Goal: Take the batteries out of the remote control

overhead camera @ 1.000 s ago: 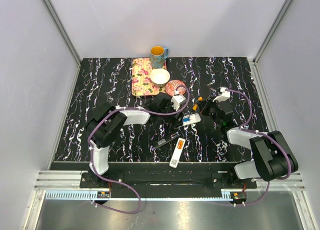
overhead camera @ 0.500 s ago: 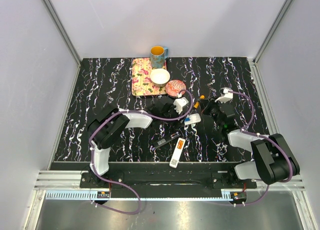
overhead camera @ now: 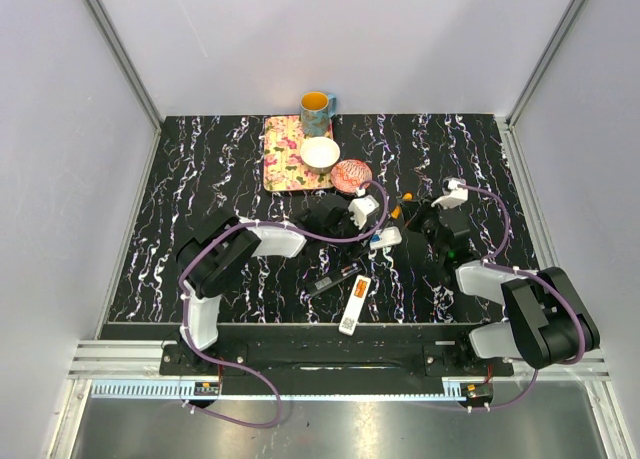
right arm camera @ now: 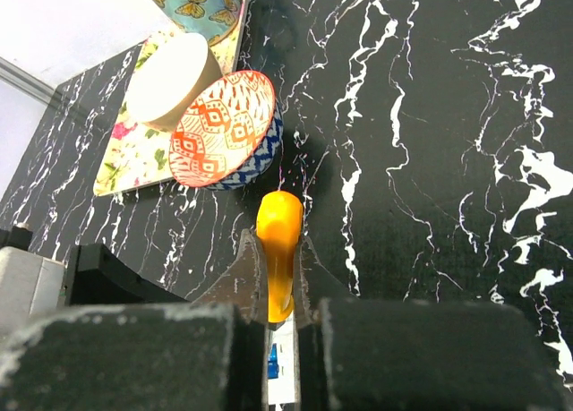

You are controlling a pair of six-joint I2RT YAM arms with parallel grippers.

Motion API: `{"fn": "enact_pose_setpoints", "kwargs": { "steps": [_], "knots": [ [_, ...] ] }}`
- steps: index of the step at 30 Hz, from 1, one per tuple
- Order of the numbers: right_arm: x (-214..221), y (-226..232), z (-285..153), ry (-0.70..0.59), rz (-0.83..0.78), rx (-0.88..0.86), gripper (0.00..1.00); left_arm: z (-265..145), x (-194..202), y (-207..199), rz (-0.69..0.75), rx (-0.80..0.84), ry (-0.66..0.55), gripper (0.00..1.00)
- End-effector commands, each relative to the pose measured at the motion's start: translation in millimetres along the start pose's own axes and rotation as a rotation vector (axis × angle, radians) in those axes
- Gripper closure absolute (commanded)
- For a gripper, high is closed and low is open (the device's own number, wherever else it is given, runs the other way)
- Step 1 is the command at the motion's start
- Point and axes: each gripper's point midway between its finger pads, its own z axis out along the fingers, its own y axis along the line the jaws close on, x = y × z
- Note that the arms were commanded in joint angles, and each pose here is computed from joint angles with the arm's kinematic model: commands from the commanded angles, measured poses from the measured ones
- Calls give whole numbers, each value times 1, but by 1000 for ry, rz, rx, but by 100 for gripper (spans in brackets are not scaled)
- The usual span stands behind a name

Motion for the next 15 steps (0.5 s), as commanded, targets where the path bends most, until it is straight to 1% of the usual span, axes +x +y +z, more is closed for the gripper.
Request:
{"fn": "enact_pose_setpoints", "kwargs": {
  "steps": [1,3,6,9,15],
  "knots": [
    [-12,2,-3,-53,8,-5,100,5,28,-3,-25,7,75,28],
    [-10,3,-5,-48,15,-10,100,3,26,-7,-26,26,68,26],
    [-10,3,-6,-48,15,-13,100,2,26,-12,-33,53,78,26],
    [-11,4,-6,-52,16,-16,100,2,29,-16,-35,62,85,27],
    [-10,10,-5,-45,8,-53,100,3,41,-21,-42,69,113,35]
  ]
}}
